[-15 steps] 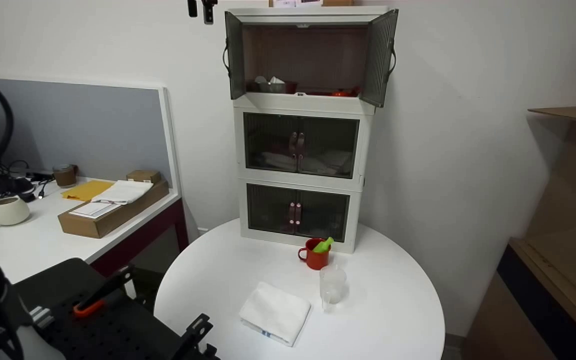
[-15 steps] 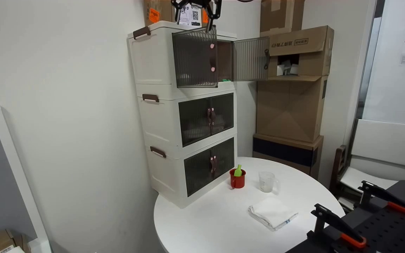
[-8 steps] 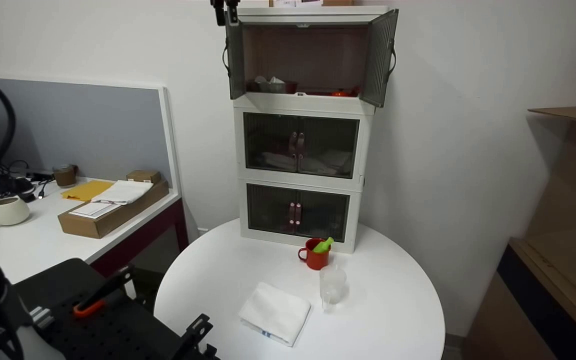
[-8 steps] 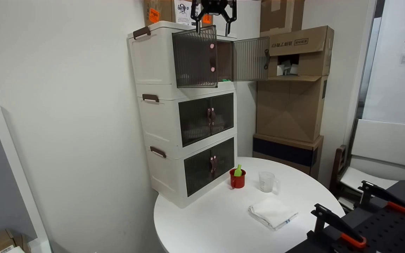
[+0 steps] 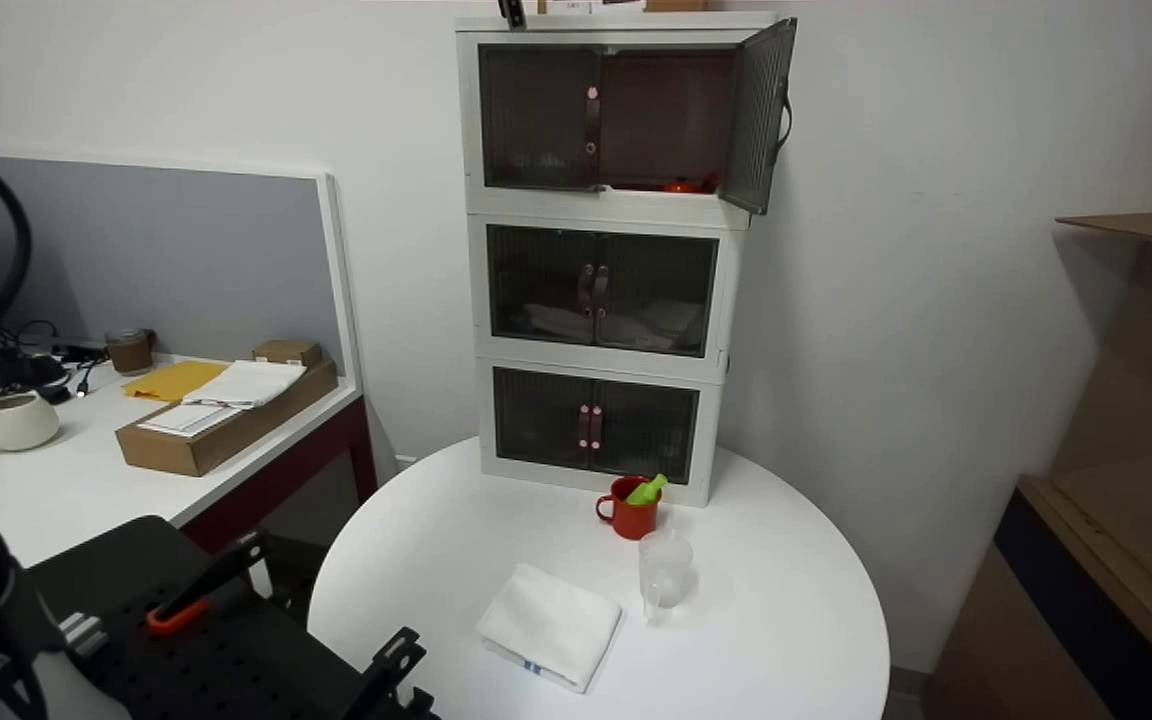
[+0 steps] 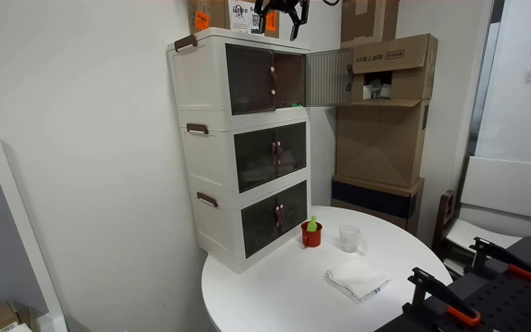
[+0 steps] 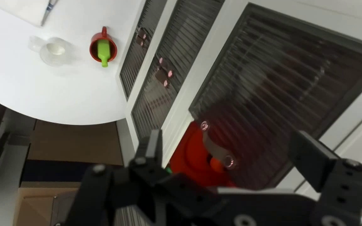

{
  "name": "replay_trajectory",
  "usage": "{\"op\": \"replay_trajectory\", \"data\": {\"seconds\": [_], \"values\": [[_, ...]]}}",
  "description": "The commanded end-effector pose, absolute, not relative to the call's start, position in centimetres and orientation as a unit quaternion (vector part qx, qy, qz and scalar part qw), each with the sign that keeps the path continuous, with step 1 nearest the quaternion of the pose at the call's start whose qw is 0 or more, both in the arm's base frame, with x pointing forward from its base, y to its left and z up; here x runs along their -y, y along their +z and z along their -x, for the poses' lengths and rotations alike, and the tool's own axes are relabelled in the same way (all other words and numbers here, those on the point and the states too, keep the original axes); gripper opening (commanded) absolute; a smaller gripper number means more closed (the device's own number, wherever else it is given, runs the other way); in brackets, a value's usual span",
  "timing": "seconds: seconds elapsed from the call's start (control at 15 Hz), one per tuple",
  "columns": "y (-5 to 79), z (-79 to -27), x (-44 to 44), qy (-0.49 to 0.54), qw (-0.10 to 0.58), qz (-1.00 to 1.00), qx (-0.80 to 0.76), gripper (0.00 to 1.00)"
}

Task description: Close the top left and right cabinet doors

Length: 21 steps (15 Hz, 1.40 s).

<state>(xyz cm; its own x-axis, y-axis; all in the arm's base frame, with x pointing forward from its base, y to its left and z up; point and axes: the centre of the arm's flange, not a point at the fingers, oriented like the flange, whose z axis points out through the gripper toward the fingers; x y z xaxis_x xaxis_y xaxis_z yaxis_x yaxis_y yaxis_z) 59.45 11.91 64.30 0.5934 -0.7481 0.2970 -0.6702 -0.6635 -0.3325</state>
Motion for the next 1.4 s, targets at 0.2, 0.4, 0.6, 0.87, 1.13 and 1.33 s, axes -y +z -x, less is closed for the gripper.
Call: {"op": "replay_trajectory", "data": {"seconds": [0.2,0.4,0.6,0.87,1.13,1.33], "values": [[64.1,-58.0,-12.2,-0.27,0.111,0.828,-0.479,1.0],[62.0,-53.9,-13.3,-0.179,0.131,0.886,-0.407,1.0],[60.5,-48.5,-12.9,-0.117,0.135,0.92,-0.349,1.0],[58.1,-41.7,-9.2,-0.023,0.063,0.955,-0.291,1.0],[55.5,-35.3,-2.8,0.084,-0.015,0.966,-0.243,1.0],[54.5,-32.5,1.9,0.146,-0.063,0.97,-0.182,1.0]]}}
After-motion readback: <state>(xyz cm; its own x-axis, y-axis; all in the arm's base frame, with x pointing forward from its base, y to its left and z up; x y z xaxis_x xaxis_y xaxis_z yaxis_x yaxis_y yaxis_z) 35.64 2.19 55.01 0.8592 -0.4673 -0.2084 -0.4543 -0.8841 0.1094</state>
